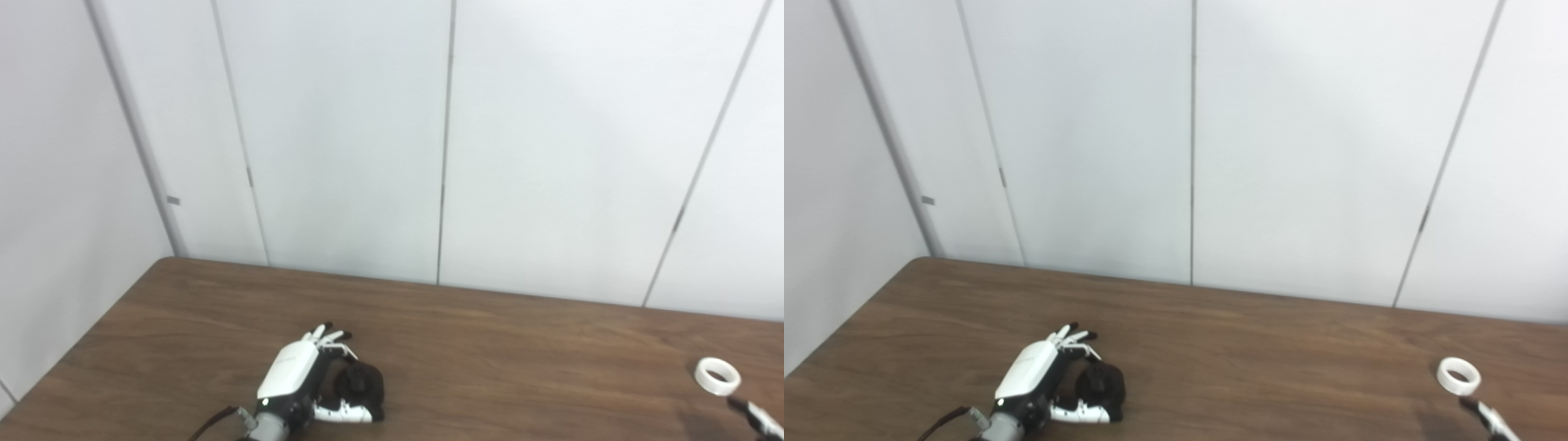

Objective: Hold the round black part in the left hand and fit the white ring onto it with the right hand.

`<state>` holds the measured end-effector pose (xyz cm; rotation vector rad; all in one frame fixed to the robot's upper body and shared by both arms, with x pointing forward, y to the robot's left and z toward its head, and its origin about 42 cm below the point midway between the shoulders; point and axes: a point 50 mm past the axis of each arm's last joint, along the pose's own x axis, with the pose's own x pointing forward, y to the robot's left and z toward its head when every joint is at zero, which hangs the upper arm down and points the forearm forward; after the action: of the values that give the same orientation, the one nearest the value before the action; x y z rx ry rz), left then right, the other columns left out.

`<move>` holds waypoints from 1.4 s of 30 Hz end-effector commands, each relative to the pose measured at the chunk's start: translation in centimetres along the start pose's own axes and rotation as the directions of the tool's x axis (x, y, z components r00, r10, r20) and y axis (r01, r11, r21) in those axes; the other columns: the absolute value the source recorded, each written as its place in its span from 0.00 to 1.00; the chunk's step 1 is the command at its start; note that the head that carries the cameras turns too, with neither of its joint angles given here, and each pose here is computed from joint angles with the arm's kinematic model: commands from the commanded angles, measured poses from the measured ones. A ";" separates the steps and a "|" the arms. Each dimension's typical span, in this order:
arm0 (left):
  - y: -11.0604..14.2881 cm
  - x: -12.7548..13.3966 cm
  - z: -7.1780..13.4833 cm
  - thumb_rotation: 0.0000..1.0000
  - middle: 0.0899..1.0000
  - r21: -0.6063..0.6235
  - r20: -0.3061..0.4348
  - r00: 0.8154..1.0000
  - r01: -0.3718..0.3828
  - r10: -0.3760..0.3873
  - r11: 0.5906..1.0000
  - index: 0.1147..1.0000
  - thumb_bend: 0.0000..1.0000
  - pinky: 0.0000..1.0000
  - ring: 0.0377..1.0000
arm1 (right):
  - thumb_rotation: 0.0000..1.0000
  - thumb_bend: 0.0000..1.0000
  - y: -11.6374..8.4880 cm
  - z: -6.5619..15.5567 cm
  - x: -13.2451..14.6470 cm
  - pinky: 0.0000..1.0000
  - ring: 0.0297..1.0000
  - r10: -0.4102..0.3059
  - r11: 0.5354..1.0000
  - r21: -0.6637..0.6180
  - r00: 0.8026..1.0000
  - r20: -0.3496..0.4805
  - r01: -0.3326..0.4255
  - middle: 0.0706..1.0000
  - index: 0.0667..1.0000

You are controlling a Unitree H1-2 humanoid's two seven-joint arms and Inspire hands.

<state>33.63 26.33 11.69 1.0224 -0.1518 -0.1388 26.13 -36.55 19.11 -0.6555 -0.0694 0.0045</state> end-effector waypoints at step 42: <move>-4.5 -4.2 2.2 0.04 0.85 0.018 0.273 0.942 0.196 -0.193 0.980 0.41 0.52 1.00 1.00 | 0.35 0.96 -6.2 4.5 16.5 1.00 1.00 -0.090 0.771 -0.637 0.991 -0.103 0.004 1.00 0.81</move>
<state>30.31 22.39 10.86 1.0007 -0.3607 -0.4240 41.38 -37.63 24.30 -1.2691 0.1153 -0.0777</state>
